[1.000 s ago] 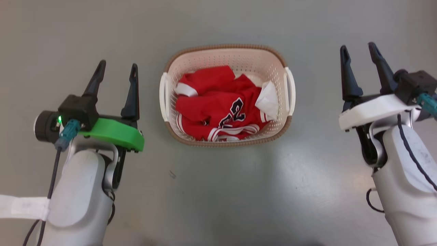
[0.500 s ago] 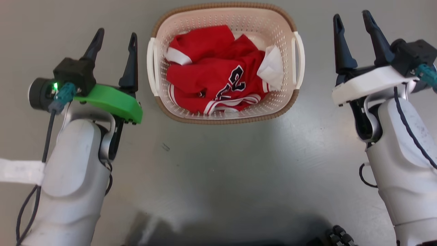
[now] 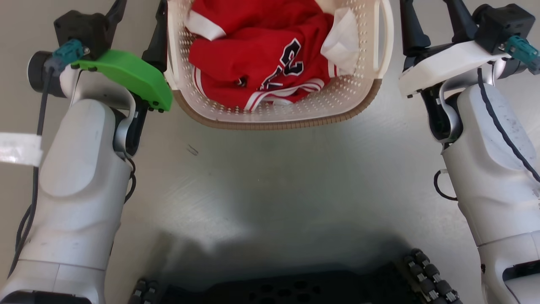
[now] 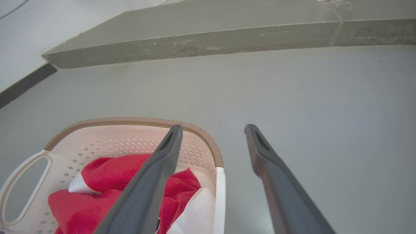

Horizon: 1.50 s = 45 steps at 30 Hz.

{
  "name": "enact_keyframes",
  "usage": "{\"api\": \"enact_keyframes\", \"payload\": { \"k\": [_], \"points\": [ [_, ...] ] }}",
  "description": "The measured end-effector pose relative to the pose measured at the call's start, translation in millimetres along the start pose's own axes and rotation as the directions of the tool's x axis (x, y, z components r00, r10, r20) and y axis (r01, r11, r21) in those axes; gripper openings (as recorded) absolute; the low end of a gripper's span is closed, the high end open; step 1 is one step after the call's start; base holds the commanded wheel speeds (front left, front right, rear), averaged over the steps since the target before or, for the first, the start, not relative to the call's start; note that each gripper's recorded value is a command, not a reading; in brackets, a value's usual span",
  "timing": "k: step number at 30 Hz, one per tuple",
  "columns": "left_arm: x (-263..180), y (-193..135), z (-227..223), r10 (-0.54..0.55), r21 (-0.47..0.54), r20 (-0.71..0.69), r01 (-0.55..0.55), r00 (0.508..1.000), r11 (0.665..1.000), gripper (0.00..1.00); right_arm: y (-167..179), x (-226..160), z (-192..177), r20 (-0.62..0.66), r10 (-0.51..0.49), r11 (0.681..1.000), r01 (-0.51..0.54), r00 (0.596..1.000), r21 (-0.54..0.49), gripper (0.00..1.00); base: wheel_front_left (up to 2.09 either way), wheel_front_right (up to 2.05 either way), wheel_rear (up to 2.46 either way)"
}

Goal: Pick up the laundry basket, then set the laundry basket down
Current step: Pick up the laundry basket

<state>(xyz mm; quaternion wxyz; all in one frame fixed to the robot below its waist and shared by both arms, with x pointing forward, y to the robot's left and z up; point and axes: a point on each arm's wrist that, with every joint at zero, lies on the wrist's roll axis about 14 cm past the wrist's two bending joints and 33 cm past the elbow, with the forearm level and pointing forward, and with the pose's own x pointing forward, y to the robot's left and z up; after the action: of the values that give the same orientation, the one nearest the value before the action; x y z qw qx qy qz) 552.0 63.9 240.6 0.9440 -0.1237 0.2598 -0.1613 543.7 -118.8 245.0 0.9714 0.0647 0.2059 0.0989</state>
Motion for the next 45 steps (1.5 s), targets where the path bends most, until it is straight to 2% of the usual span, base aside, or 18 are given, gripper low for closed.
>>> {"api": "enact_keyframes", "payload": {
  "k": [7,14,27,28,29,30,33,45],
  "points": [
    [10,8,-60,0.0,-0.054,-0.173,-0.009,0.985,0.998,1.0,-4,-2,-58,-0.145,-0.001,1.0,0.003,0.989,0.013,1.0,0.0,0.0,0.0],
    [10,9,-105,-0.011,-0.095,-0.317,-0.02,0.948,0.995,1.0,-4,-8,-93,-0.244,0.01,1.0,-0.005,0.97,0.022,1.0,0.0,0.0,0.0],
    [23,15,-114,-0.001,-0.1,-0.353,-0.036,0.936,0.994,1.0,-1,-7,-114,-0.316,0.035,0.999,-0.03,0.948,0.022,1.0,0.0,0.0,0.0],
    [24,15,-114,0.0,-0.1,-0.354,-0.037,0.935,0.994,0.87,-1,-7,-115,-0.32,0.035,0.999,-0.03,0.947,0.021,1.0,0.0,0.0,0.0],
    [25,16,-114,0.001,-0.099,-0.355,-0.038,0.935,0.994,0.0,-2,-7,-116,-0.325,0.034,0.999,-0.029,0.945,0.022,0.05,0.0,0.0,0.0],
    [25,17,-114,0.002,-0.098,-0.354,-0.039,0.935,0.994,0.0,-1,-7,-118,-0.336,0.036,0.999,-0.031,0.941,0.023,0.0,0.0,0.0,0.0],
    [29,9,-112,-0.019,-0.111,-0.34,-0.02,0.94,0.994,0.0,6,-9,-124,-0.357,0.064,0.998,-0.054,0.932,0.036,0.0,0.0,0.0,0.0],
    [21,7,-113,0.0,-0.109,-0.356,-0.042,0.935,0.993,0.0,7,-16,-122,-0.388,0.049,0.998,-0.029,0.921,0.056,0.0,0.0,0.0,0.0]
  ]
}}
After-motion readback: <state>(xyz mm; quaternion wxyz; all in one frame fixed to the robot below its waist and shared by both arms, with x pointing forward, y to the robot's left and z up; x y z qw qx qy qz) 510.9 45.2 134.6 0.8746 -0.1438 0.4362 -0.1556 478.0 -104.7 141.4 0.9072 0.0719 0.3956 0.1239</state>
